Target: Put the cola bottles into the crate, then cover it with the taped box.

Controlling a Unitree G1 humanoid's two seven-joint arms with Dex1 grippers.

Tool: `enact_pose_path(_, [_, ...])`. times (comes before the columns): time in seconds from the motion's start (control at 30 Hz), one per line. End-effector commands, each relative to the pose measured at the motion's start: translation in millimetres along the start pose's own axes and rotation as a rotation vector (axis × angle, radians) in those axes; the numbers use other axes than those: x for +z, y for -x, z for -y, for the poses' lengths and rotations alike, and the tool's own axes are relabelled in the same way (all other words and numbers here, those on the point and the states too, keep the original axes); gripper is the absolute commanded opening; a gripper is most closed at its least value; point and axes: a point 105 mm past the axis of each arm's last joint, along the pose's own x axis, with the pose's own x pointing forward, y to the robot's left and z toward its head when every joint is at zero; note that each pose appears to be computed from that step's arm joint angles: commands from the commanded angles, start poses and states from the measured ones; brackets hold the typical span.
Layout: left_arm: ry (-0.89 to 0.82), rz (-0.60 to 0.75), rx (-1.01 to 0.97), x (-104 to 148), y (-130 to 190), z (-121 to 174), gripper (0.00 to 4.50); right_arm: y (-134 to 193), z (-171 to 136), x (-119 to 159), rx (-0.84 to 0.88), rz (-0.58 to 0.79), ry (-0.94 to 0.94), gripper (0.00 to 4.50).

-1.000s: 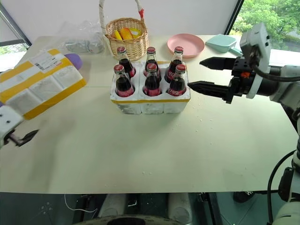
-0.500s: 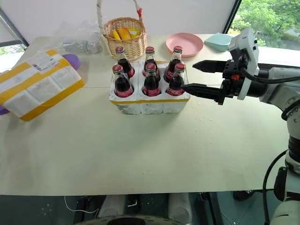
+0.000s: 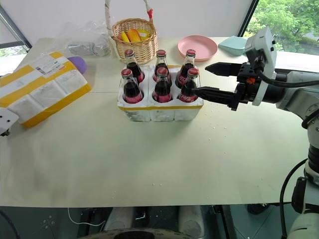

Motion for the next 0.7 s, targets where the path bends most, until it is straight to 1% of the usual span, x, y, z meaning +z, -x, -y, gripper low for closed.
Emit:
enact_pose_path(0.03, [-0.011,-0.015,0.016,0.0,-4.2,-6.5,4.5,5.0,-3.2,14.2,-0.01,0.035,0.059,4.48])
enact_pose_path(0.17, [0.013,-0.056,0.005,-3.6,-7.2,-5.1,4.5,5.5,-0.9,16.9,-0.028,0.04,0.065,4.48])
enact_pose_path(0.2, [0.019,-0.063,0.003,-4.3,-7.6,-4.8,4.25,6.1,-0.1,17.5,-0.034,0.041,0.065,4.5])
enact_pose_path(0.27, [0.039,-0.068,-0.014,-4.6,-8.2,-3.1,3.6,7.1,1.6,18.3,-0.051,0.042,0.067,4.5])
enact_pose_path(0.33, [0.045,-0.071,-0.023,-3.9,-8.9,-2.2,2.64,7.9,3.0,18.4,-0.063,0.043,0.067,4.5])
enact_pose_path(0.43, [0.042,-0.074,-0.031,-1.8,-10.5,-2.0,1.04,9.3,2.9,18.4,-0.071,0.046,0.068,4.5])
enact_pose_path(0.57, [0.027,-0.05,-0.032,6.3,-13.3,-5.6,1.04,11.5,2.6,17.3,-0.079,0.044,0.07,4.5])
enact_pose_path(0.7, [0.037,-0.003,-0.005,20.0,-17.5,-18.4,1.04,14.9,3.4,12.3,-0.085,0.033,0.053,4.5])
